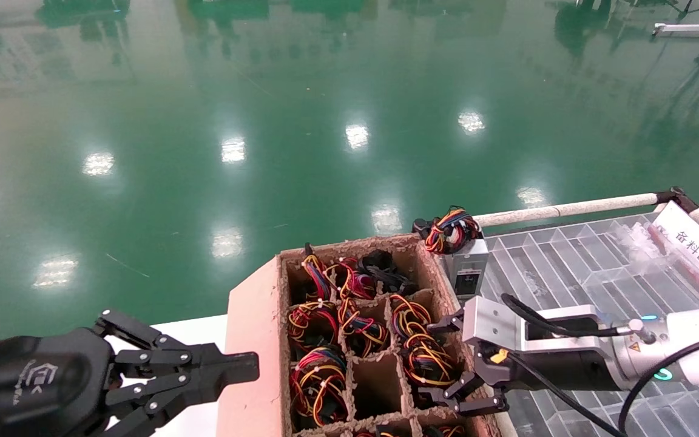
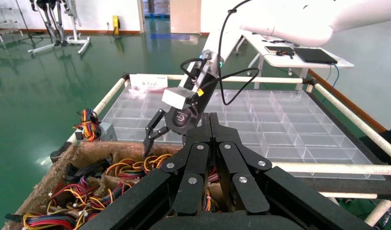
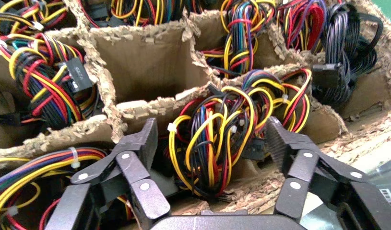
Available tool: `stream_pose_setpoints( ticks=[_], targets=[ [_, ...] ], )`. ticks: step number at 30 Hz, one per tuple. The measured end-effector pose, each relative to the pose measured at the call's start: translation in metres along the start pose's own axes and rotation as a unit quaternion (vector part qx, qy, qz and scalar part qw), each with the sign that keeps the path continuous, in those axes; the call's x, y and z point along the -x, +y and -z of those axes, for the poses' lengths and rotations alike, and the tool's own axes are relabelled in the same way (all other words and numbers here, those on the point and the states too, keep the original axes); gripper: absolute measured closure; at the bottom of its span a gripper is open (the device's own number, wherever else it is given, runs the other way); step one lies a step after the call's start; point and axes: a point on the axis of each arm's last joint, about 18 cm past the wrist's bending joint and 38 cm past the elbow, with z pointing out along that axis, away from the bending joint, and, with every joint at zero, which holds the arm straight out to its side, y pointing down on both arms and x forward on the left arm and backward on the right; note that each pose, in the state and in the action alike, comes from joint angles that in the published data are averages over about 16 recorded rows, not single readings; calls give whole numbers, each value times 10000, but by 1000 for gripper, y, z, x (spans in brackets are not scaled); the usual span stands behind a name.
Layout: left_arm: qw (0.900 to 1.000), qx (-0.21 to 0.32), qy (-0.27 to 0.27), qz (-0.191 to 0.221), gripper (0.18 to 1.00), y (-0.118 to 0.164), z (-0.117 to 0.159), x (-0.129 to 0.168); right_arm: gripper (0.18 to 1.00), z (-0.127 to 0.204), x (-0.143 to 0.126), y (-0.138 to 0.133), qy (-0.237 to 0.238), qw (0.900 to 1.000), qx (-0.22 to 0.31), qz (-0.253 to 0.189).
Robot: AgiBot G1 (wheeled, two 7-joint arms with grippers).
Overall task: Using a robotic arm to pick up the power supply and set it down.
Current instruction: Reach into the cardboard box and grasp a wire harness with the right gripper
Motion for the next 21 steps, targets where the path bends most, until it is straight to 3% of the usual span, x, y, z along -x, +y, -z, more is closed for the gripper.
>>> stream_pose_setpoints(
  ticks=[13, 21],
  targets=[
    [10000, 0, 0, 0, 921, 0, 0, 0, 554, -6, -1, 6, -43, 10000, 39, -30],
    [10000, 0, 0, 0, 794, 0, 0, 0, 736, -3, 0, 6, -57, 10000, 49, -25]
  ],
)
